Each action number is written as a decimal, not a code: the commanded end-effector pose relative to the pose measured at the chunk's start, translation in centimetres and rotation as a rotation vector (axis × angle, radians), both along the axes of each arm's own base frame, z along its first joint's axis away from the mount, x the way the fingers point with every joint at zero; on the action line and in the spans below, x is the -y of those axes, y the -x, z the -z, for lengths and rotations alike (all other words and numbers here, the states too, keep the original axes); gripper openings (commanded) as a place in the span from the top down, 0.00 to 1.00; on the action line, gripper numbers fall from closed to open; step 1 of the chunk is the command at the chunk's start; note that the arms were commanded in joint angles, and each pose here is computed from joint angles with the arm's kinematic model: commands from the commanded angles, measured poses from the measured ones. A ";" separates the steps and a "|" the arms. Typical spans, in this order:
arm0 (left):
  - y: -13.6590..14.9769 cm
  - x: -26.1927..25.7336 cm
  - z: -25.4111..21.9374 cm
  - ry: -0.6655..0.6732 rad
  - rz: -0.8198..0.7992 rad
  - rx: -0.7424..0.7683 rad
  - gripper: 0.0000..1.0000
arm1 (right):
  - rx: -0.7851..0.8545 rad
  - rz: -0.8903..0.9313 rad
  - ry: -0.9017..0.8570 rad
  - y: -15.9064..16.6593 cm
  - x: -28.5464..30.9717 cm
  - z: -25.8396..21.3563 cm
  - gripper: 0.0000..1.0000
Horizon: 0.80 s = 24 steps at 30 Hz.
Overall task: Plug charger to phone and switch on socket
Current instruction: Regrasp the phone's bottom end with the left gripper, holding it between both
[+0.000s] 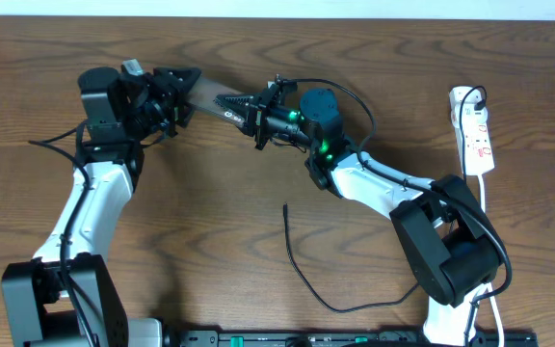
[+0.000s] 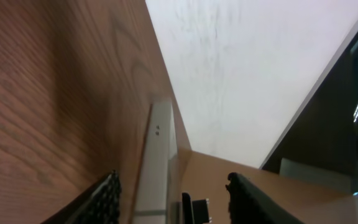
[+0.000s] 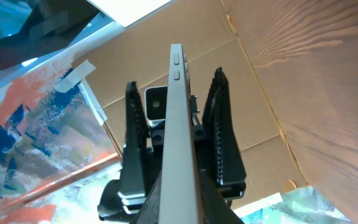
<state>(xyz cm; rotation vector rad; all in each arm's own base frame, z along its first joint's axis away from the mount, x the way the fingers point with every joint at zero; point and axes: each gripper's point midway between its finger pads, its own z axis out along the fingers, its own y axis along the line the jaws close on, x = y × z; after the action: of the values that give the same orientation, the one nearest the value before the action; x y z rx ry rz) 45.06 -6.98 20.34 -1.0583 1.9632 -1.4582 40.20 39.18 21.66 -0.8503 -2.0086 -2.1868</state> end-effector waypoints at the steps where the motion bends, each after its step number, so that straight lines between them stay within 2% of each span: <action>1: 0.2 0.0 0.6 -0.018 0.022 0.005 0.66 | 0.036 -0.008 -0.015 0.3 -0.7 -1.1 0.99; 3: 0.3 0.0 0.9 -0.019 0.019 -0.010 0.76 | 0.036 -0.014 -0.014 0.6 -0.9 -1.1 0.99; 17: 0.3 -0.1 1.0 -0.021 0.015 -0.013 0.78 | 0.036 -0.020 -0.014 0.8 -1.2 -1.1 0.99; 19: 0.3 -0.1 1.0 -0.022 0.012 -0.014 0.81 | 0.036 -0.020 -0.015 0.8 -1.2 -1.1 0.99; 21: 0.3 -0.1 1.0 -0.022 0.012 -0.013 0.91 | 0.036 -0.020 -0.015 0.8 -1.2 -1.1 0.99; 24: 0.3 -0.1 1.0 -0.022 0.012 -0.014 0.92 | 0.036 -0.020 -0.014 0.8 -1.2 -1.1 0.99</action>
<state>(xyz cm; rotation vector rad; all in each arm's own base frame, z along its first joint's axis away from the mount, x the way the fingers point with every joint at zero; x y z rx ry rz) 44.85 -6.86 19.87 -1.0703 1.9787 -1.4482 39.61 39.88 21.68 -0.8405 -2.0078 -2.1833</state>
